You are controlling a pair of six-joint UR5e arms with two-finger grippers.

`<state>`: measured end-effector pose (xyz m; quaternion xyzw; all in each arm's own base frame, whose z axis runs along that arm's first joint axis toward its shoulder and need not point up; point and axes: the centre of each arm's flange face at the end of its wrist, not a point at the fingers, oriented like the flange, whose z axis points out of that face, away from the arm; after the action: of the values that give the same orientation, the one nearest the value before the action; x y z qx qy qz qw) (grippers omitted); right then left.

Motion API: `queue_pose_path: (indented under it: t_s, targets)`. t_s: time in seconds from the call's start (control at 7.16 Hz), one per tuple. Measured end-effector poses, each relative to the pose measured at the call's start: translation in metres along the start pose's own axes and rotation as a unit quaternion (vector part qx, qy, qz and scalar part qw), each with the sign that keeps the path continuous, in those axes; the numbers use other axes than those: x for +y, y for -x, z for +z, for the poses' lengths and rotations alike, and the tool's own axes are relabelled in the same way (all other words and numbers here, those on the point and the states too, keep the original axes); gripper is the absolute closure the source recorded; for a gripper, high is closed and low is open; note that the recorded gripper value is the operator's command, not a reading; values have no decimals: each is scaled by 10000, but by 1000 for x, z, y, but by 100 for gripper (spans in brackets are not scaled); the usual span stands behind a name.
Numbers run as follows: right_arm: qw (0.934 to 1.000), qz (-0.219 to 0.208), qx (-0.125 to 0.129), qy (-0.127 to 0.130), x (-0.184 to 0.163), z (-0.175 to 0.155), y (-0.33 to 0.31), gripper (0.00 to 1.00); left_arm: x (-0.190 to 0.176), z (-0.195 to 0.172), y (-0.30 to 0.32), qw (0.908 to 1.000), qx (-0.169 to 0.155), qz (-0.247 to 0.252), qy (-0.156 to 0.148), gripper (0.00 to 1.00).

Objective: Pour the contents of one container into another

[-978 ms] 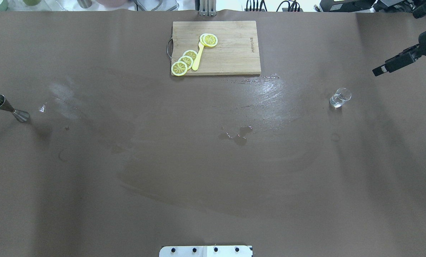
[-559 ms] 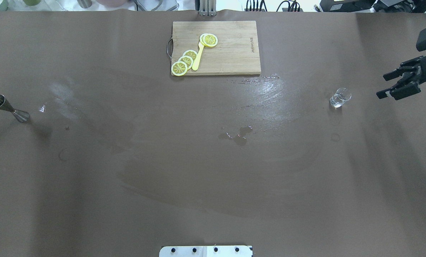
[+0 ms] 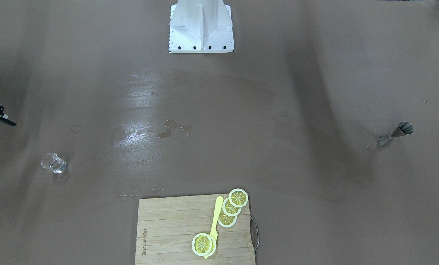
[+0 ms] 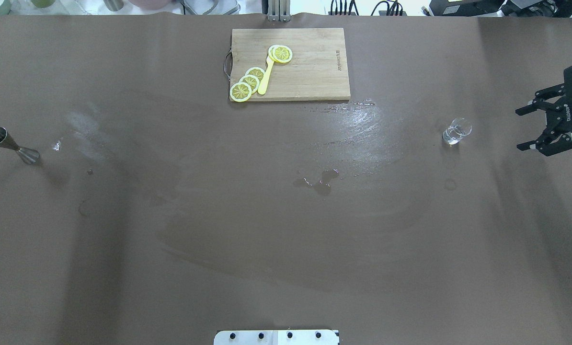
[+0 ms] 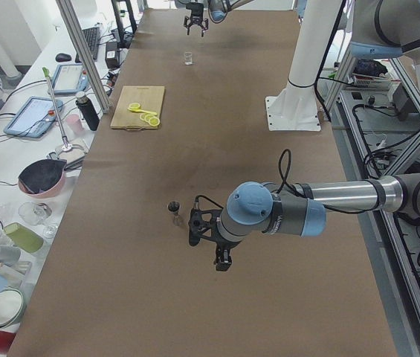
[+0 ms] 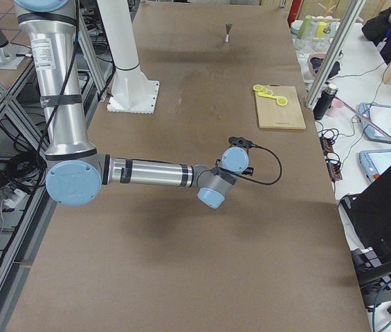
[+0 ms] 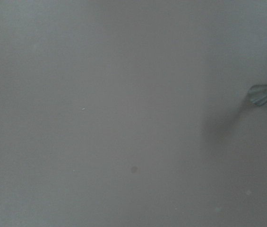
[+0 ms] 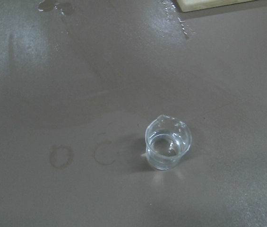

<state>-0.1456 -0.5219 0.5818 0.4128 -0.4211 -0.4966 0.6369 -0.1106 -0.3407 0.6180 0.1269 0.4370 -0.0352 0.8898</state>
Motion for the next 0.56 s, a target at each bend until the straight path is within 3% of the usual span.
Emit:
queue_pose_path:
  t_s: [0.28,0.56]
  targets:
    - [9996,-232,-109,112,7,20,4,0,-7,7,-25,9926,224,1088,-498,1]
    - [9983,-523,-97,244,24,30,-5,1,-5,18,-37,9736,282,2026,-1018,1]
